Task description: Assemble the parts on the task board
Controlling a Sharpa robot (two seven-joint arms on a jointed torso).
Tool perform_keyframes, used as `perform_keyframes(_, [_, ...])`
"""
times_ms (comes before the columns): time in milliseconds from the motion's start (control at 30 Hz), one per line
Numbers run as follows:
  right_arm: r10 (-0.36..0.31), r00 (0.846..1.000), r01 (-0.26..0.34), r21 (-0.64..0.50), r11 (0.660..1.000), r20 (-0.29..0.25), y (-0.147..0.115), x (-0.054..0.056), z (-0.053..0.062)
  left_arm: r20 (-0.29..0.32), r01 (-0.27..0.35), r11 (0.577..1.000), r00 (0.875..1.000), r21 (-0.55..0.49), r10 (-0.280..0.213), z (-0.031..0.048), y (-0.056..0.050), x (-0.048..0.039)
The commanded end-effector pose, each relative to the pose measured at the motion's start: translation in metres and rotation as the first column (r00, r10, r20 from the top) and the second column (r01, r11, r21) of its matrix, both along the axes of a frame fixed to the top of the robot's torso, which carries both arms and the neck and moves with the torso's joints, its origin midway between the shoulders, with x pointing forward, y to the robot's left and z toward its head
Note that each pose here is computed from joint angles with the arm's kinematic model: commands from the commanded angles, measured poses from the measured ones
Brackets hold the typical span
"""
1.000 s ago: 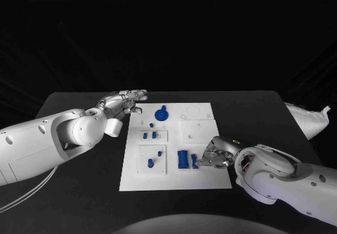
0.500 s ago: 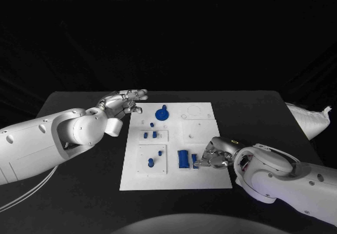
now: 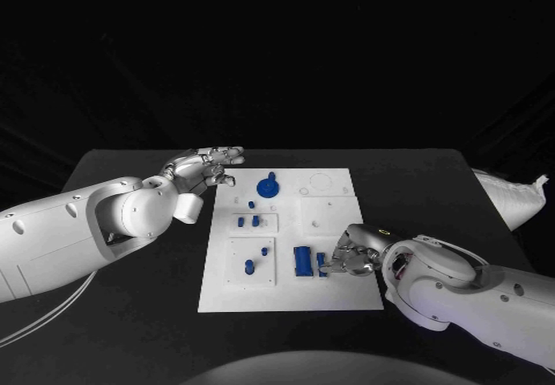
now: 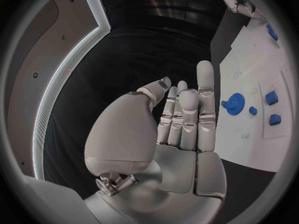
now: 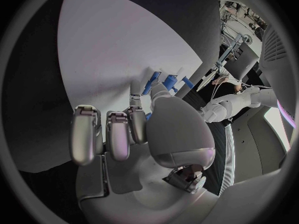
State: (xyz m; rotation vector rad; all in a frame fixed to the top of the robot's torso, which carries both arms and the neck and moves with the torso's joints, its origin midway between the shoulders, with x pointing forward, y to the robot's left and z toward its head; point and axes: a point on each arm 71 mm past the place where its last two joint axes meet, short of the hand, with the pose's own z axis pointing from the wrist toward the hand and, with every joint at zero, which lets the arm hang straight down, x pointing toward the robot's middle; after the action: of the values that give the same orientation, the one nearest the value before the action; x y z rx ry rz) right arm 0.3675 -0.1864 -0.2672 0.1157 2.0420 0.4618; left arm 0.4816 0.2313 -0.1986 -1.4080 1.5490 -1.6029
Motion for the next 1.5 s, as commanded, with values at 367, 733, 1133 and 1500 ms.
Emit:
perform_keyframes(367, [-0.009, 0.995, -0.02, 0.294, 0.956, 0.095, -0.012, 0.013, 0.028, 0.003, 0.012, 1.0, 1.0, -0.007, -0.012, -0.002, -0.001, -0.0002])
perform_keyframes(733, [-0.173, 0.985, 0.122, 0.773, 0.623, -0.016, -0.045, 0.081, 0.045, 0.02, -0.053, 0.999, 0.998, -0.001, 0.053, -0.0175, -0.001, 0.0079])
perform_keyframes(1133, [-0.299, 0.95, 0.199, 0.916, 0.35, -0.092, -0.06, 0.148, 0.032, 0.089, -0.218, 0.976, 0.972, 0.01, 0.216, -0.0341, -0.005, 0.0378])
perform_keyframes(1500, [-0.351, 0.933, 0.229, 0.89, 0.396, -0.084, -0.06, 0.156, 0.027, 0.073, -0.207, 0.978, 0.976, 0.035, 0.204, -0.04, -0.013, 0.0414])
